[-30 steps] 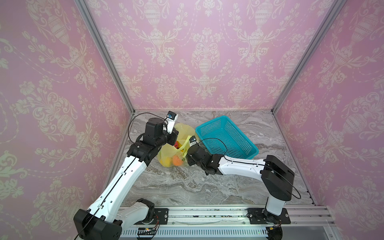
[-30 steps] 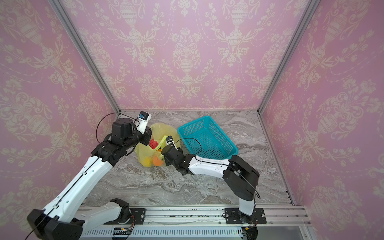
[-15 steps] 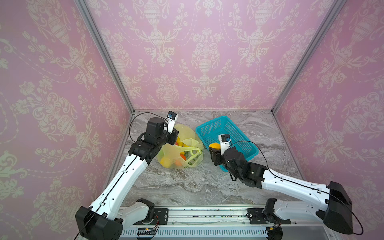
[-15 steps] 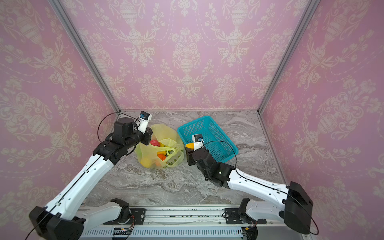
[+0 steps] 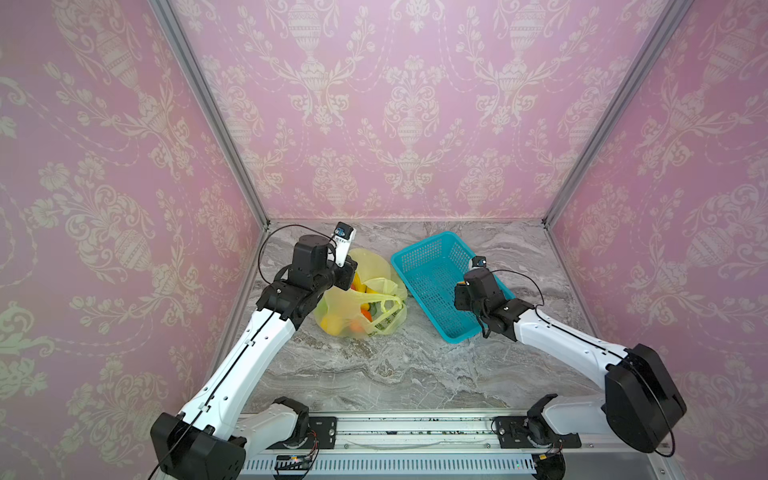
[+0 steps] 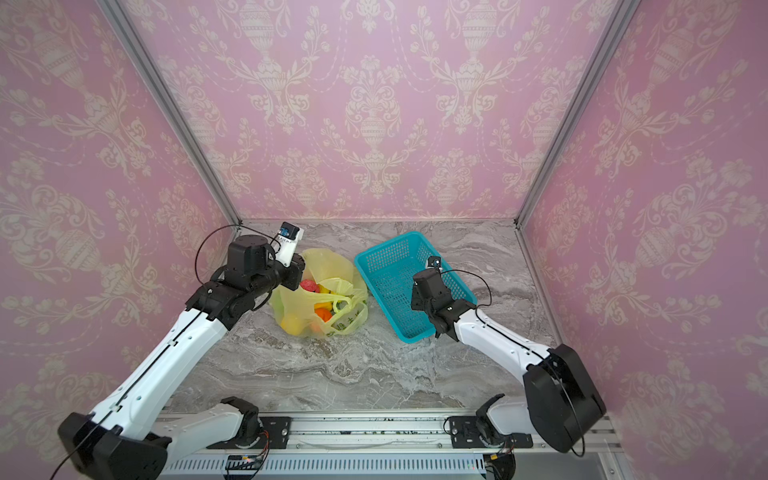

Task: Untie the knot of the plastic bag and take out the fruit
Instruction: 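Lift the yellow fruit out with the right gripper and carry it over the basket, then open the right gripper to drop the yellow fruit into the basket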

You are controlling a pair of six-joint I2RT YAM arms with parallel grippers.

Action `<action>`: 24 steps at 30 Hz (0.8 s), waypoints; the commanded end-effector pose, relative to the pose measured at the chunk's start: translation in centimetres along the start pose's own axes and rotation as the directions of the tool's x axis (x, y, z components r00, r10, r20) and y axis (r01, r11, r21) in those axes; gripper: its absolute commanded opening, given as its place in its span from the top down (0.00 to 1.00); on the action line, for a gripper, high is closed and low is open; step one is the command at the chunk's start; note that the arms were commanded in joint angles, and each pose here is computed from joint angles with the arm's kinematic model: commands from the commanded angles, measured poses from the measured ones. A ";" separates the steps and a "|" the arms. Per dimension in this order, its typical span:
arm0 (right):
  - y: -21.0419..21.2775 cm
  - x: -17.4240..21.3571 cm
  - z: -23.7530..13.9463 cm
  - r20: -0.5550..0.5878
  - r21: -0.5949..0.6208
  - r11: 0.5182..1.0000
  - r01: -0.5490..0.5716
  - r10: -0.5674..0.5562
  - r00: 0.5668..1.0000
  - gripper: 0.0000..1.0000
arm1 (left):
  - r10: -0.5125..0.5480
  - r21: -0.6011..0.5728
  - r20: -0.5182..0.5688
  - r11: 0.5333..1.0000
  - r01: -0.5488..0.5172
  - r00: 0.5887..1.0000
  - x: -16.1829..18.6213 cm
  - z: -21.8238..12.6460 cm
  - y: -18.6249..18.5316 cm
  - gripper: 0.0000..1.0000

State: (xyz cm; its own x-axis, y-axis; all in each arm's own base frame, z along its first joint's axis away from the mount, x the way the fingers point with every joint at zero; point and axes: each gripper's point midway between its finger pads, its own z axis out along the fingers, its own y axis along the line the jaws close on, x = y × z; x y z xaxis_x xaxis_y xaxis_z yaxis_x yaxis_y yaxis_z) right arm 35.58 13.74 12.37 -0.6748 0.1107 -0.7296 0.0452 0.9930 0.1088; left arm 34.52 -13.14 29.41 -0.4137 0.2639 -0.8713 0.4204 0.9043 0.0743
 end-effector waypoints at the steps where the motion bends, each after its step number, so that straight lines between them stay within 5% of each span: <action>1: 0.2 0.4 0.9 -0.064 0.003 1.000 0.010 -0.010 0.998 0.76 | -0.027 -0.013 0.005 1.000 0.027 1.000 -0.2 -0.2 0.4 1.00; 12: -2.6 2.2 3.3 -0.135 0.148 0.983 0.109 -0.089 0.987 0.67 | -0.049 -0.098 0.015 0.994 0.050 0.999 1.4 -2.1 1.4 1.00; 18: -2.3 3.6 4.6 -0.172 0.124 0.984 0.125 -0.103 0.980 0.60 | -0.050 0.005 0.063 0.999 0.049 0.997 0.6 -2.6 -0.3 1.00; 24: -1.7 3.8 4.4 -0.172 0.080 0.990 0.118 -0.103 0.980 0.38 | -0.049 0.013 0.041 0.999 0.048 0.998 1.0 -1.9 -0.4 1.00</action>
State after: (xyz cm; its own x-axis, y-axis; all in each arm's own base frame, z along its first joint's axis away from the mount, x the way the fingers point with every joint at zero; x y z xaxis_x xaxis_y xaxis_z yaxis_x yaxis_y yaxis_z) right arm 35.93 12.25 5.83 -0.8053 0.0054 -0.5928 0.0469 0.9974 -0.0546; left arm 32.37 -12.09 29.55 -0.3964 0.2260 -0.8898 0.3934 0.9175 0.0577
